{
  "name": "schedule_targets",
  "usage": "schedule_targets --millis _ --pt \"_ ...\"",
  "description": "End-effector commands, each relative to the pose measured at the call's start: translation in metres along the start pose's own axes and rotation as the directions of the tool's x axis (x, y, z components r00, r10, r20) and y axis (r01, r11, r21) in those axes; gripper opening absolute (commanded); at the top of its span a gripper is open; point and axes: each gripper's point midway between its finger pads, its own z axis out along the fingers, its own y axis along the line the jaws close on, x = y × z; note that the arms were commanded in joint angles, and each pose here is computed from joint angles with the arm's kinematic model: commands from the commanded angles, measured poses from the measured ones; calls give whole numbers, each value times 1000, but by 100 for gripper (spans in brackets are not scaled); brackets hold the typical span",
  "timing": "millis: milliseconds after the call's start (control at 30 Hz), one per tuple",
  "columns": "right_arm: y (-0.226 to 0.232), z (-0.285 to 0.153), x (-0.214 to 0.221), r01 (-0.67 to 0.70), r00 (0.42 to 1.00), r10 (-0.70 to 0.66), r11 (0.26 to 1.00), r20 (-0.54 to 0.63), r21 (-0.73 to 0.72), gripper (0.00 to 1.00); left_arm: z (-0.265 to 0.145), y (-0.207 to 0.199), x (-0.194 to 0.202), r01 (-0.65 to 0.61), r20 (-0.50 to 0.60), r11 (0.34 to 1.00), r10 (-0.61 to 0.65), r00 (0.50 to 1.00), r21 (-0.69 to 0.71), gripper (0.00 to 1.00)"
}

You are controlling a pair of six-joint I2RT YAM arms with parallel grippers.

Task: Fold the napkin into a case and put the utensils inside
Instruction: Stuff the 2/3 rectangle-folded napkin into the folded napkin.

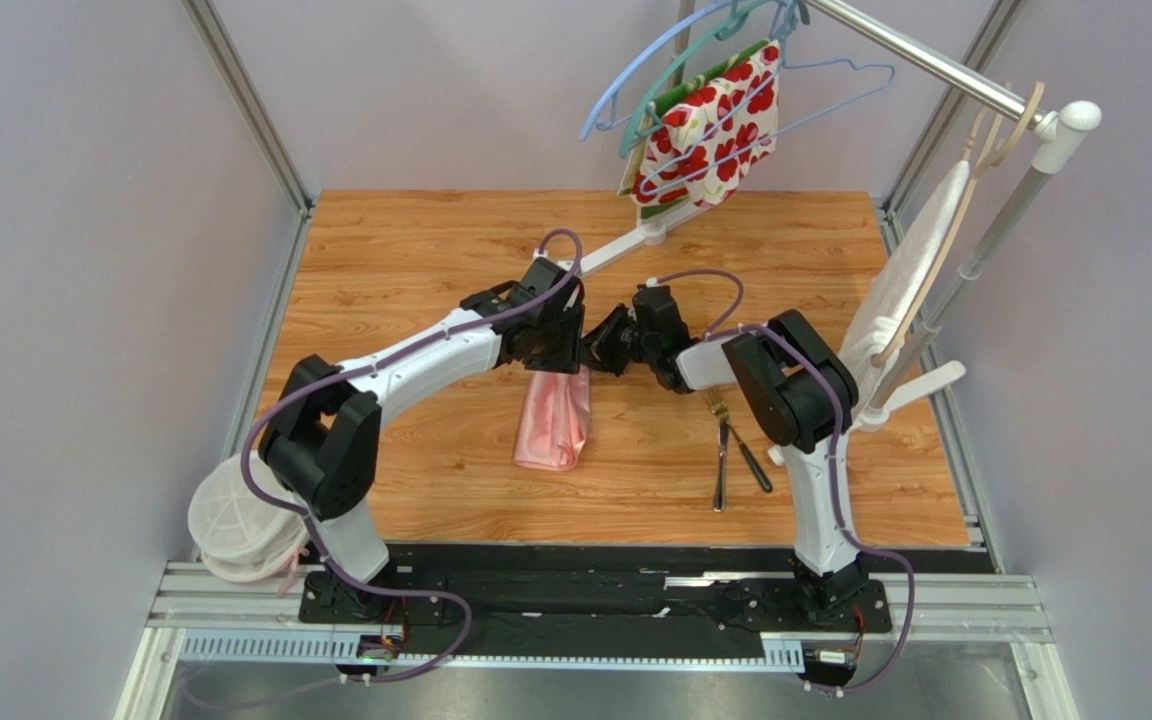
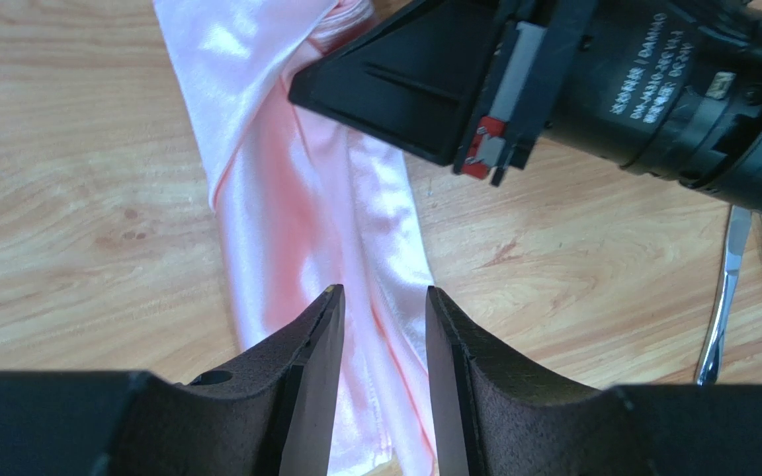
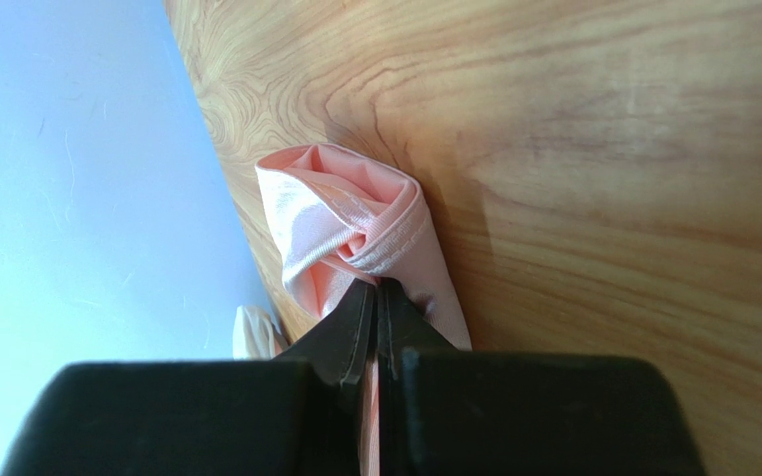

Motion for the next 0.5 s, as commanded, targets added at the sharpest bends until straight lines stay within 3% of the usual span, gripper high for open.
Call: schedule_targets --millis 0,100,267,300,333,467 --pt "-25 9 1 15 1000 -16 995 11 94 2 4 -5 -4 -93 -60 996 93 994 -3 45" --pt "-25 9 1 22 1000 -23 995 7 102 3 20 2 -2 -116 -107 992 110 988 -56 44" --pt "-24 11 3 25 1000 -25 994 -2 107 4 23 13 -12 -151 -97 980 139 986 -133 47" --pt "-24 11 2 25 1000 -25 994 -2 105 4 25 18 -9 -170 -123 973 152 981 -157 73" --pt "-24 11 3 24 1000 -24 994 -4 108 4 25 20 -9 -175 -127 969 154 980 -173 82" --pt "-24 12 3 28 1000 -27 994 -13 108 4 22 23 -16 -179 -85 958 163 983 -223 99"
